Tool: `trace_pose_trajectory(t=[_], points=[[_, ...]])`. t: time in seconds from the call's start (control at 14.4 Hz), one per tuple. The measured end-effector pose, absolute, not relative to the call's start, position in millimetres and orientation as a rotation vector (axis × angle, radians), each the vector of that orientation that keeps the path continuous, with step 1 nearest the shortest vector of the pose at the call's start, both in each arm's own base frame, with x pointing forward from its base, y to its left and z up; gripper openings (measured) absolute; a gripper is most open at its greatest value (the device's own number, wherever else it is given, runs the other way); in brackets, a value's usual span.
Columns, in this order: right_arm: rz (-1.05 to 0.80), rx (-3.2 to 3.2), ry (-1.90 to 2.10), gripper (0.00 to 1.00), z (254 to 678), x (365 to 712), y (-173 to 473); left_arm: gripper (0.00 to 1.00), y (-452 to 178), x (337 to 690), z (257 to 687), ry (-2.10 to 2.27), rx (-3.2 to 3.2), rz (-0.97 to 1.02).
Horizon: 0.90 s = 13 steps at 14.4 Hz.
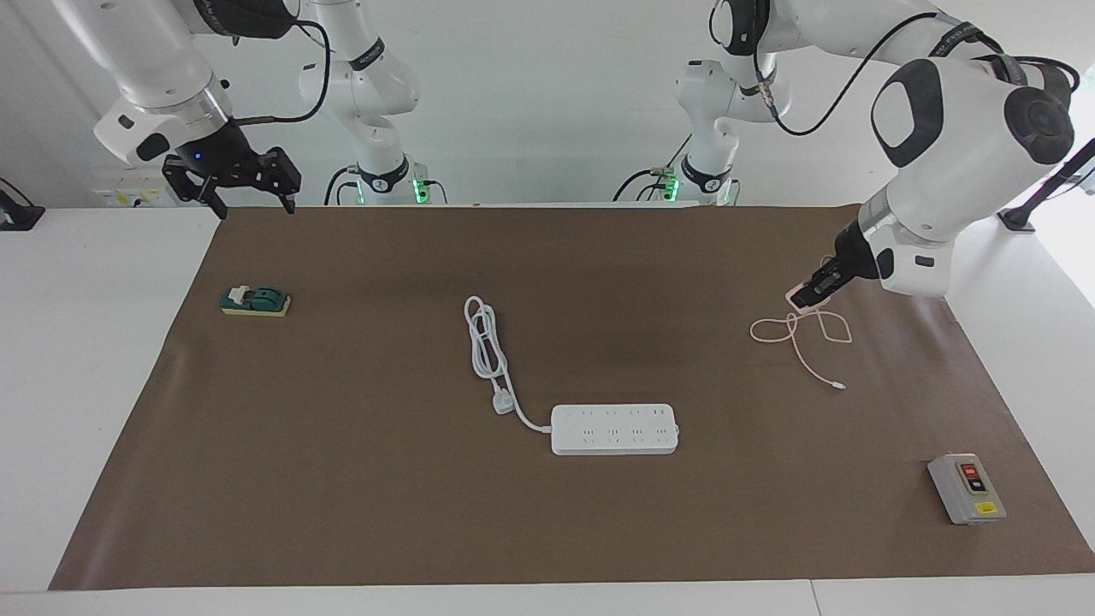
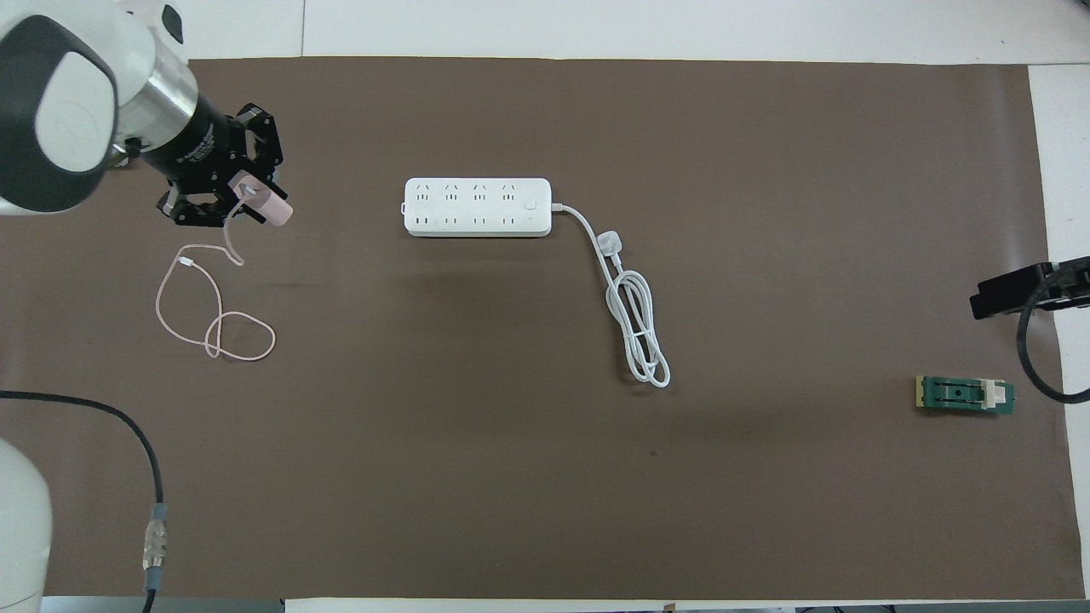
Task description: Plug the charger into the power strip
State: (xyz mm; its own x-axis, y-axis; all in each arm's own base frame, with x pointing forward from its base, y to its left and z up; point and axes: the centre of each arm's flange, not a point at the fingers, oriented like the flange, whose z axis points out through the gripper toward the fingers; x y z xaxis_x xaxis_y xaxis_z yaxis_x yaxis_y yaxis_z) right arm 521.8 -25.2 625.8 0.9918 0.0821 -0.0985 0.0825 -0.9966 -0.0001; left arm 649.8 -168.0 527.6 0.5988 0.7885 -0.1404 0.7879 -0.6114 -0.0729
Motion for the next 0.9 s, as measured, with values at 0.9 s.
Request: trace_pose_trajectory(t=[0.9], points=[[-0.143,3.131,0.123,1.0,629,522,-26,0.31,-282,669,394,-2.112,-2.368,0.037]])
